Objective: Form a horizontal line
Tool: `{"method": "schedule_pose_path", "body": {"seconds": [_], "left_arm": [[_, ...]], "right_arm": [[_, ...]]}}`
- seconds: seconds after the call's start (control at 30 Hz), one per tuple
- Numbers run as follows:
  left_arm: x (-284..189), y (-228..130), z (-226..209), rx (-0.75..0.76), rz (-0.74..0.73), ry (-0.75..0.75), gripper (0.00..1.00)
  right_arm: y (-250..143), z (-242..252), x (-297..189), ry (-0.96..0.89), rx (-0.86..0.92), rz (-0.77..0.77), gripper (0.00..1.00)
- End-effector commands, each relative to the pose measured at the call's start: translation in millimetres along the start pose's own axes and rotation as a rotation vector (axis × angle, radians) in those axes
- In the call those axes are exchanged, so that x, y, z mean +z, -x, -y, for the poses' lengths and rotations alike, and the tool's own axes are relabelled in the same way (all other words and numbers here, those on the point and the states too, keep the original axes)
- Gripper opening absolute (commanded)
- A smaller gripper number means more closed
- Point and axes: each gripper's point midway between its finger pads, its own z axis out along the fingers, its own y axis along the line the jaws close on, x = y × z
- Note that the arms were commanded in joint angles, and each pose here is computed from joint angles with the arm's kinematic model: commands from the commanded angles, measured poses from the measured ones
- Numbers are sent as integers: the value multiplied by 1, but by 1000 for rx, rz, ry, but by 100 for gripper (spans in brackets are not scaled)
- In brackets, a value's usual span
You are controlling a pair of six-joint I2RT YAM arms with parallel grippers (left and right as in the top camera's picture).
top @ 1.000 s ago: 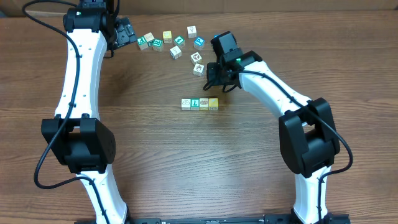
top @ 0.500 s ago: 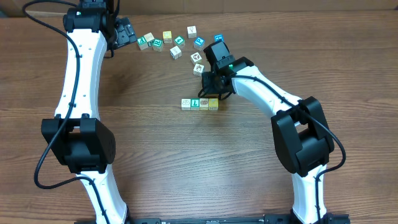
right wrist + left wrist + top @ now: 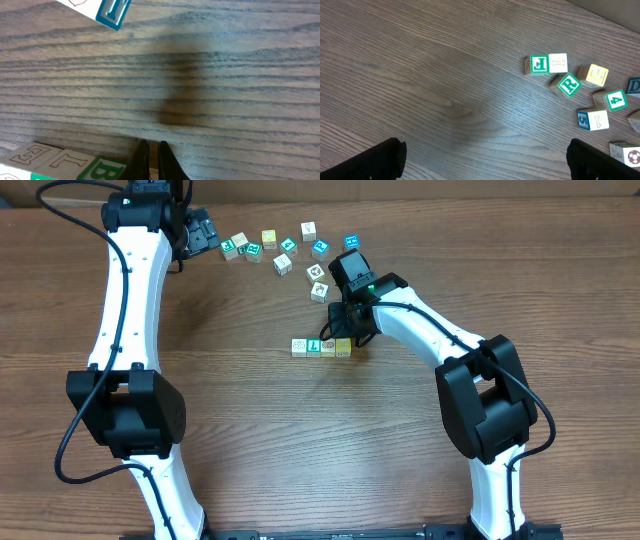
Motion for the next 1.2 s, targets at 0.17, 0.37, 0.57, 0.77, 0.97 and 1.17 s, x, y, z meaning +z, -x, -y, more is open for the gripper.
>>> {"method": "schedule_pose_path", "body": {"seconds": [0.17, 0.37, 0.57, 0.77, 0.97, 1.17], "left_arm": [[-5, 5, 1, 9, 17, -5, 100], [-5, 5, 1, 8, 18, -6, 100], [-5, 5, 1, 8, 17, -5, 100], [-5, 5, 1, 8, 17, -5, 100], [-5, 5, 1, 8, 17, -5, 100], [-5, 5, 1, 8, 17, -5, 100]], "right_arm": [[-6, -3, 3, 15, -7, -22, 4], [-8, -2, 3, 11, -7, -31, 4], [-10, -1, 3, 8, -6, -39, 4], [-12, -2, 3, 10, -6, -44, 4], [-13, -3, 3, 17, -6, -49, 4], [-13, -5, 3, 24, -7, -51, 4]]}}
